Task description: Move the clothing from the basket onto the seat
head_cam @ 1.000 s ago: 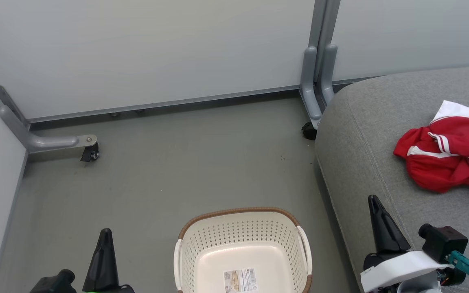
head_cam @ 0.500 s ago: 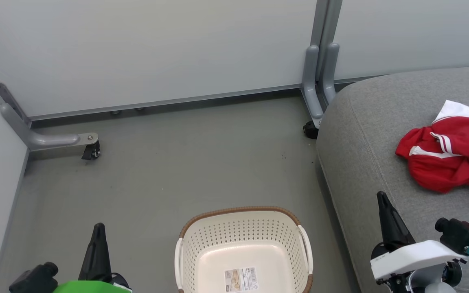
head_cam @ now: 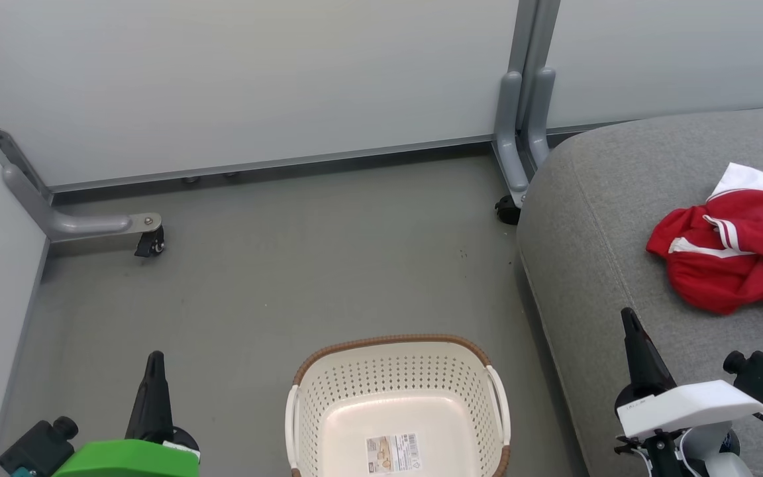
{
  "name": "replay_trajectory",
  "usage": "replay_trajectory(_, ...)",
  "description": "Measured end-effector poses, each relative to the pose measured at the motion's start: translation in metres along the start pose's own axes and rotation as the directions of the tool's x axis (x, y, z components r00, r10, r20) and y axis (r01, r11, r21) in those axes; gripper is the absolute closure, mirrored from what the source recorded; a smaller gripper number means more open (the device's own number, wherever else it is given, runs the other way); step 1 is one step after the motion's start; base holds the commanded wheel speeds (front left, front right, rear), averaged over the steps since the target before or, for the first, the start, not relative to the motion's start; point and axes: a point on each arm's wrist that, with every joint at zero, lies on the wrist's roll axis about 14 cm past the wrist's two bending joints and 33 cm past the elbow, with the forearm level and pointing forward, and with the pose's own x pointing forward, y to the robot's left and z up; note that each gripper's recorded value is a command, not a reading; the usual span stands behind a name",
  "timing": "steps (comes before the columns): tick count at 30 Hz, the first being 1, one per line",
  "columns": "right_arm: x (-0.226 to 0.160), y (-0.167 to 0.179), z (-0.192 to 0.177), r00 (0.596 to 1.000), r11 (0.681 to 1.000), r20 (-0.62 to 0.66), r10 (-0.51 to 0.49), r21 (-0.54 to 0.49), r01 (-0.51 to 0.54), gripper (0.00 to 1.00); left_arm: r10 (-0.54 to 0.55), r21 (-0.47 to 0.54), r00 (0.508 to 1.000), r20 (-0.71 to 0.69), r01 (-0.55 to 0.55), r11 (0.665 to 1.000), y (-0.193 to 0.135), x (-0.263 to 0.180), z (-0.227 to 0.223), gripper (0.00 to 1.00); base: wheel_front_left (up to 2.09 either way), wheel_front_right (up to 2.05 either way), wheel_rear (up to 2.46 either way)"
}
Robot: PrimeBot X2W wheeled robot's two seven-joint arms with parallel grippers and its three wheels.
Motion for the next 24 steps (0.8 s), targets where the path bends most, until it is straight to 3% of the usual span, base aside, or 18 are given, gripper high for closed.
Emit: replay_trajectory(24, 0.011, -0.009, 0.004, 0.999, 0.957, -0.011, -0.037, 0.286, 0.038, 1.00, 0.013, -0.279, 1.000, -0.007, -0.014, 0.960, 0.004, 0.012, 0.008, 1.00, 0.00, 0.00, 0.00)
